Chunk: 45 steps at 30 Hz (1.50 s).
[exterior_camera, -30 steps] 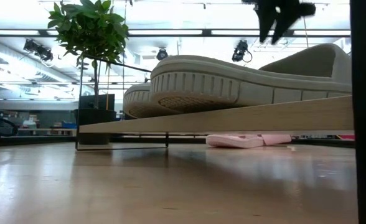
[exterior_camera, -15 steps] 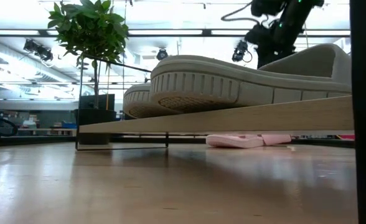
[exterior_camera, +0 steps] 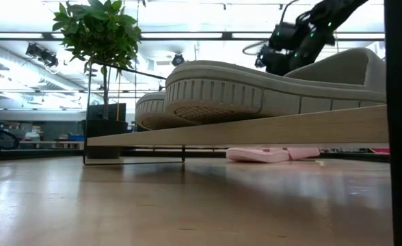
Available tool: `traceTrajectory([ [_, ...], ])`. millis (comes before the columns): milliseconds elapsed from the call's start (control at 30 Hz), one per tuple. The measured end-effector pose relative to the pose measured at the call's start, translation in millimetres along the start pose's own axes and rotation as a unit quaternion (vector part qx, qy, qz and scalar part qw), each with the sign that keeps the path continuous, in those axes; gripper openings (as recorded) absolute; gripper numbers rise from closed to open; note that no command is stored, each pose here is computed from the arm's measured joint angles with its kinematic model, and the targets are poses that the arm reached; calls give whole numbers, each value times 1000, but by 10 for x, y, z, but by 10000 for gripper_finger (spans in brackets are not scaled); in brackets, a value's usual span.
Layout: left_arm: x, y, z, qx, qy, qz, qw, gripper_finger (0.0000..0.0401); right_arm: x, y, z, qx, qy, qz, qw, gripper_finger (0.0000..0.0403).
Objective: Pick and place slides into the shelf
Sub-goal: Put the left pink slide on the shelf
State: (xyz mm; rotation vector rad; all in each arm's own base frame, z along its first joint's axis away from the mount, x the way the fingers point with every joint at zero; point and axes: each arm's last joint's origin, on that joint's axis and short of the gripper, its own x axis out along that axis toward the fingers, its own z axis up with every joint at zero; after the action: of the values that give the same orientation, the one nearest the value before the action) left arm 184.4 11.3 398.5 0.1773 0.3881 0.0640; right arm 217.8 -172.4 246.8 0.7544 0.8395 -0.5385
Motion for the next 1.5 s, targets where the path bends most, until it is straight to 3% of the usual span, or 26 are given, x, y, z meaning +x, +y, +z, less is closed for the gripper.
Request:
traceTrajectory([
  [267,161,-7,-1,-44,12,0,999,27,298,-197,72,-27,34,29,999,199],
  [833,207,-1,40,-46,-5,4,999,18,784,-394,121,-40,55,49,996,199],
  [1033,207,-1,40,-46,-5,4,999,22,934,-433,76,-17,85,80,993,193],
  [1133,207,-1,39,-46,-5,4,999,18,975,-426,59,-12,94,89,991,158],
  [1300,207,-1,39,-46,-5,4,999,12,791,-252,78,-19,73,100,992,21],
  [1500,207,-1,38,-45,-4,4,999,20,191,4,147,13,-4,141,990,10],
])
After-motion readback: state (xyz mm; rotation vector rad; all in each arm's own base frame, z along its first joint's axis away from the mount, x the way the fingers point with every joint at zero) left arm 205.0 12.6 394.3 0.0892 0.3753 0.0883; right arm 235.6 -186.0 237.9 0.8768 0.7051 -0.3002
